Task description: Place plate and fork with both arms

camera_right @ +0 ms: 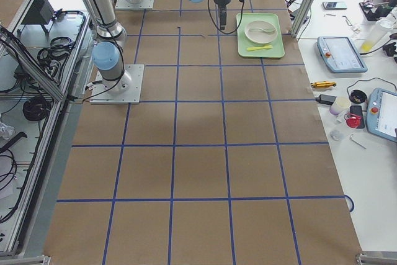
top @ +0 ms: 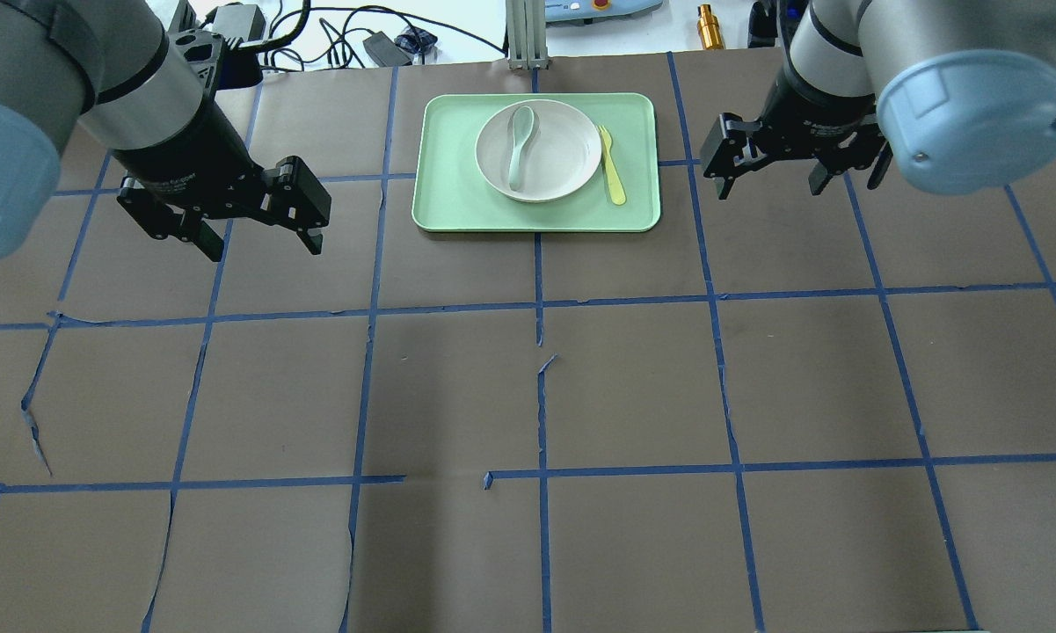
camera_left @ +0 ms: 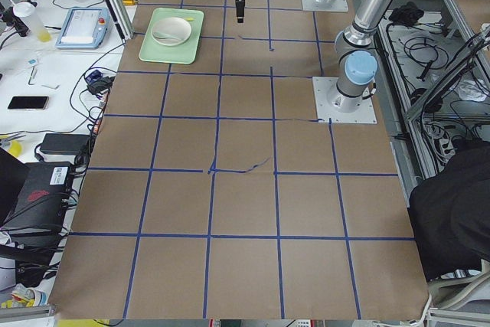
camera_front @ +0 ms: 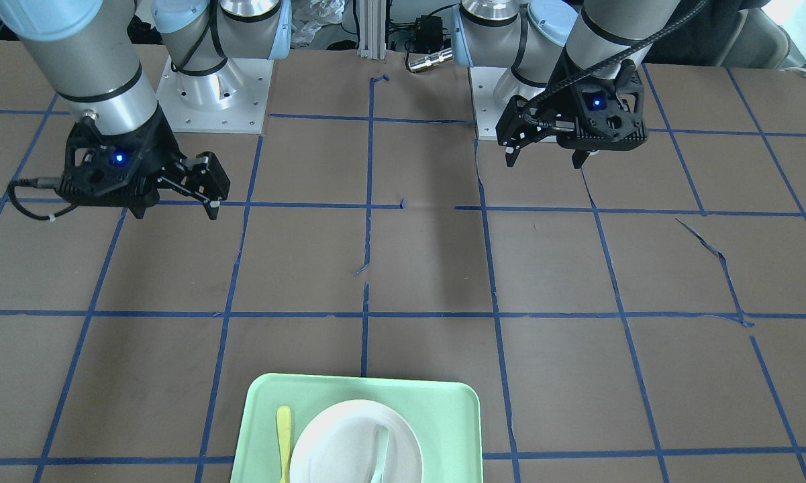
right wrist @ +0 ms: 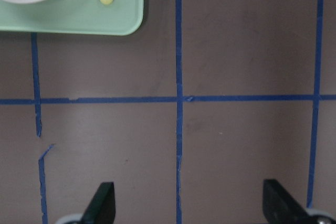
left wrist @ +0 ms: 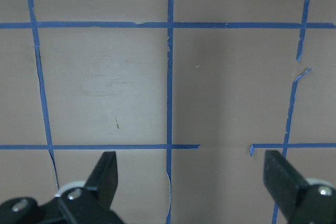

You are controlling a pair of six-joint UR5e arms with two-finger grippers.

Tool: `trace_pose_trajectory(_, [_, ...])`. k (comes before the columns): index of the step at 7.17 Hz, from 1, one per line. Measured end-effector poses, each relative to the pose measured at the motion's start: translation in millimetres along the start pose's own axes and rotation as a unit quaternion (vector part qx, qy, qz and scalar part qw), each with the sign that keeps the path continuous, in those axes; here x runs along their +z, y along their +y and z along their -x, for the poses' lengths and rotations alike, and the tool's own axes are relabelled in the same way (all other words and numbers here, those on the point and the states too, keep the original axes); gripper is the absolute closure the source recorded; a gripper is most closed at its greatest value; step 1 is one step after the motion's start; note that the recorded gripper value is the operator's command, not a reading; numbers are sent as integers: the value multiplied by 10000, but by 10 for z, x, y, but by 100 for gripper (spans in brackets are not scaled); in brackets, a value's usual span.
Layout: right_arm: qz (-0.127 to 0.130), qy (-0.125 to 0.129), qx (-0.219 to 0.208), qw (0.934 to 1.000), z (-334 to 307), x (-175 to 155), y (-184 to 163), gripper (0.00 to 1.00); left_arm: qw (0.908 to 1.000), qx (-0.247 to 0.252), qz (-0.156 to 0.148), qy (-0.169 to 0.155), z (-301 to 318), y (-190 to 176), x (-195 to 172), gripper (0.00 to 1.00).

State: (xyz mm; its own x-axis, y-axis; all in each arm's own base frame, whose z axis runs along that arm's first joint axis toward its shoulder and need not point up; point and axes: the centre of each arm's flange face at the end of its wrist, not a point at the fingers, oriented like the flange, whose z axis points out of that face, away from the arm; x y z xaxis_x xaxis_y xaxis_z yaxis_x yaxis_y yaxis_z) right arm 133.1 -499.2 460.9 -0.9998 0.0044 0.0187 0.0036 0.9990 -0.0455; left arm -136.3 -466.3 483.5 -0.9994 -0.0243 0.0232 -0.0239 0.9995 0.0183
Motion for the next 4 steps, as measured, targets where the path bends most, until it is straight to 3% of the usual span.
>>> trace_pose_trajectory(2, [63, 14, 41, 10000, -13, -308, 338, 0, 10000, -1, -2, -7, 1, 2, -2, 0])
trace_pose_trajectory(4, [45, -18, 66, 10000, -5, -373, 369, 0, 10000, -6, -16, -12, 2, 4, -15, 0])
